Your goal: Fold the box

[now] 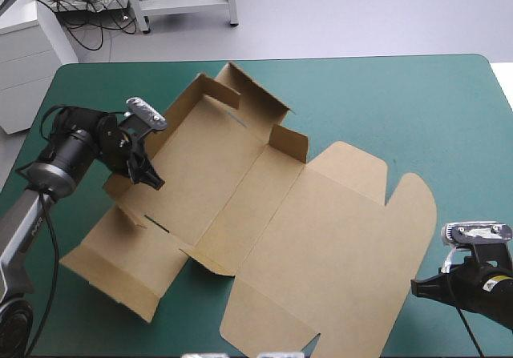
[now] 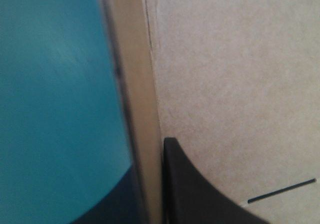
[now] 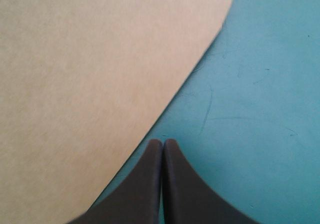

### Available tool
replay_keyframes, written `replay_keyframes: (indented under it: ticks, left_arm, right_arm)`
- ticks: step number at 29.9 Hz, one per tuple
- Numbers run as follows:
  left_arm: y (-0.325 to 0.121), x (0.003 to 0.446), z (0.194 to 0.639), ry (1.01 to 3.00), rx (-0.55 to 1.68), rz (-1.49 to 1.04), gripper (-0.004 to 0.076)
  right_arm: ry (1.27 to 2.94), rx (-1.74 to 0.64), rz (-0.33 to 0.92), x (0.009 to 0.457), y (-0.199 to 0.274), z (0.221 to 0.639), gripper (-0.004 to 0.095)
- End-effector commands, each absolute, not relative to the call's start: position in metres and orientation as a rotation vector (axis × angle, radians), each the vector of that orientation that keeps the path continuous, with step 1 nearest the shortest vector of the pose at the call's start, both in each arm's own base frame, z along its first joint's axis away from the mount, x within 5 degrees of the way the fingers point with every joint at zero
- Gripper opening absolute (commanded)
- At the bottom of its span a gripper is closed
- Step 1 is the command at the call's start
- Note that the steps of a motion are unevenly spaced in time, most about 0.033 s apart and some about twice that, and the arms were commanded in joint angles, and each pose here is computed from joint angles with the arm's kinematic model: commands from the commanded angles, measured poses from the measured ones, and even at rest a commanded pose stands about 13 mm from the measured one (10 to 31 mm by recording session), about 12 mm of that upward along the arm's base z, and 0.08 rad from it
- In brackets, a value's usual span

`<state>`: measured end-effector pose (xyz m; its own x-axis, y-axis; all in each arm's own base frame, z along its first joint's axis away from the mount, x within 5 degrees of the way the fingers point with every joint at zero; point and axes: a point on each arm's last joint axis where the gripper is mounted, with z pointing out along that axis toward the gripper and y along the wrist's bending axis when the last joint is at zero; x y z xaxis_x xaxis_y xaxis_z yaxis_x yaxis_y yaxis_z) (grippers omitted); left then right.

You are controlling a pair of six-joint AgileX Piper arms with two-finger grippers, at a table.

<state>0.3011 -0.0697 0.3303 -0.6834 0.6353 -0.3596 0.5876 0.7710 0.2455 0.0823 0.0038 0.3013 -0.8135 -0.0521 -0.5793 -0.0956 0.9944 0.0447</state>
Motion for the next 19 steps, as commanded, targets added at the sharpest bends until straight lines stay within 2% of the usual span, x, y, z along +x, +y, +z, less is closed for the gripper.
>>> replay_keyframes:
  ticks: [1, 6, 10, 19]
  left_arm:
    - [-0.102, 0.3, 0.381, 2.189, 1.015, 0.333, -0.001]
    - [-0.152, 0.286, 0.406, 1.858, 1.206, 0.489, -0.001]
    - [-0.184, 0.273, 0.417, 1.673, 1.231, 0.524, -0.001]
    - [-0.233, 0.257, 0.409, 1.508, 1.315, 0.595, -0.001]
  right_arm:
    - [2.451, -0.097, 0.089, 0.086, 0.004, 0.311, -0.002]
    - [2.451, -0.097, 0.091, 0.086, 0.004, 0.311, -0.002]
    - [2.451, -0.1, 0.09, 0.086, 0.004, 0.311, -0.002]
    - [2.444, -0.1, 0.087, 0.087, 0.004, 0.312, -0.002]
